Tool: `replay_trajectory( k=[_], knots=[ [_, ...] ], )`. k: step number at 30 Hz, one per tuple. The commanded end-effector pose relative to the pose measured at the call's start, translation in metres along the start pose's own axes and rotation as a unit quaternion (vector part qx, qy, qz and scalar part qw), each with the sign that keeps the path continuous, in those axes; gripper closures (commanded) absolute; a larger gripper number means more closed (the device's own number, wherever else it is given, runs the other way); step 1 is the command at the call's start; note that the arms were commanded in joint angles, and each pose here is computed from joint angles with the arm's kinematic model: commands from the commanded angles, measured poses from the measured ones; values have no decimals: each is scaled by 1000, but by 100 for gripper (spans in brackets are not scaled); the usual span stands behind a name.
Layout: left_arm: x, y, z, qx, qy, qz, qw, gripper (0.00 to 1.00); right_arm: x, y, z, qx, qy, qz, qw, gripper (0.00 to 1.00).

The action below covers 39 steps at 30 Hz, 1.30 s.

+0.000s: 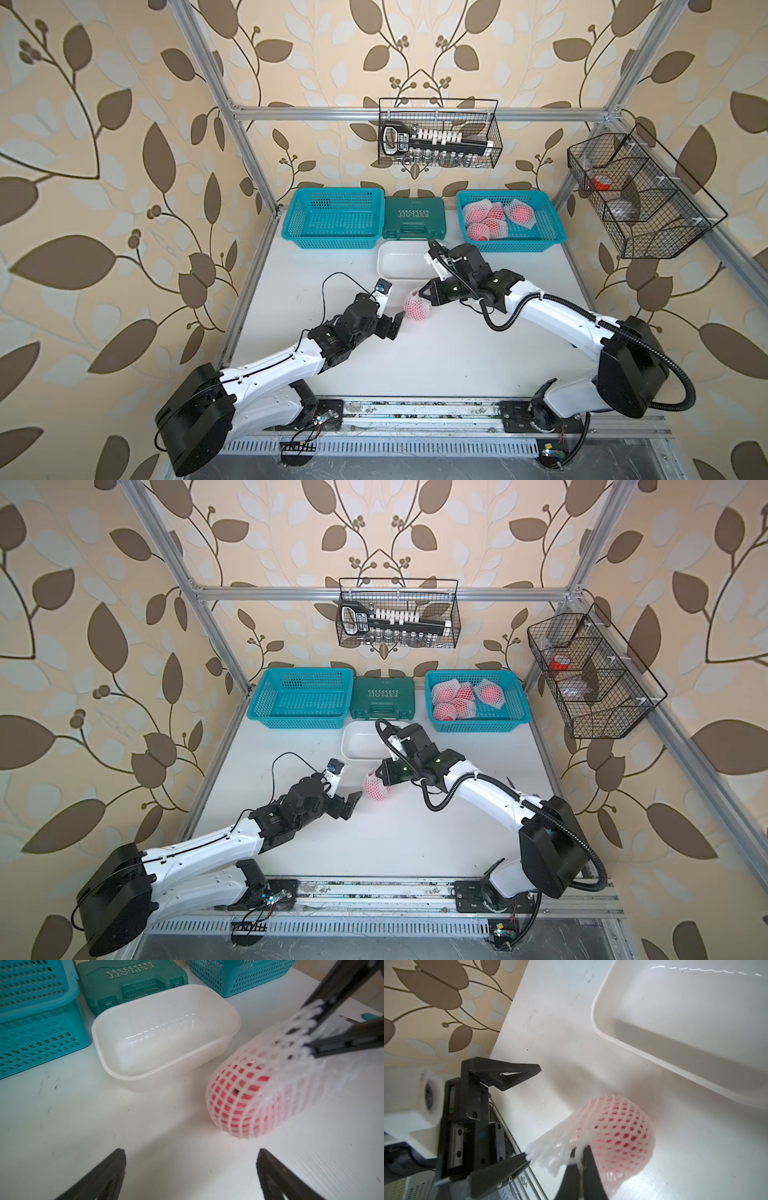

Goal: Remove foam nets from apples
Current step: Remove the foam net from the apple.

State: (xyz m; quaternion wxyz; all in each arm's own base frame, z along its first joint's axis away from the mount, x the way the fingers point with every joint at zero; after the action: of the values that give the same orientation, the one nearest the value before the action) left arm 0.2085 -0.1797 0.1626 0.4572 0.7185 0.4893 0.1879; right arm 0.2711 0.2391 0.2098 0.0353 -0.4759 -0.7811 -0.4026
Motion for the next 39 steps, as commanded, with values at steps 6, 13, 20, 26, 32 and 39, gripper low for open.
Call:
replay_trajectory(
  k=[6, 13, 20, 26, 32, 39],
  knots=[
    [1, 3, -1, -15, -9, -10, 1000, 1, -1, -4, 3, 20, -27, -14, 999, 100],
    [1, 1, 0, -14, -10, -11, 1000, 1, -2, -13, 13, 39, -32, -18, 999, 100],
    [1, -1, 4, -5, -7, -7, 1000, 1, -14, -23, 31, 65, -60, -6, 996, 100],
    [2, 0, 4, -5, -3, -1, 1000, 1, -12, -17, 26, 57, -63, -12, 996, 58],
    [2, 0, 3, -7, -2, -1, 1000, 1, 2, -6, 6, 14, -42, -32, 999, 15],
    [4, -3, 2, -5, 2, -3, 1000, 1, 12, -9, 12, 19, -64, -69, 995, 0]
  ],
)
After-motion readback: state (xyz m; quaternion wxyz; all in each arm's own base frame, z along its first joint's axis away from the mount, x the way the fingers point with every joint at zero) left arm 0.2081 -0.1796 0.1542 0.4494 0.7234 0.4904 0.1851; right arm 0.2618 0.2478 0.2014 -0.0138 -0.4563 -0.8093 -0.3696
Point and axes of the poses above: each gripper's point midway between its finger pads, its own z axis out along the fingers, its own x axis along the line the jaws close on, y = z × x, the point moved 7 cm from there along -z, back along the fingers, and after that the axes turned 8 degrees about -z, right-handed, at the moved point
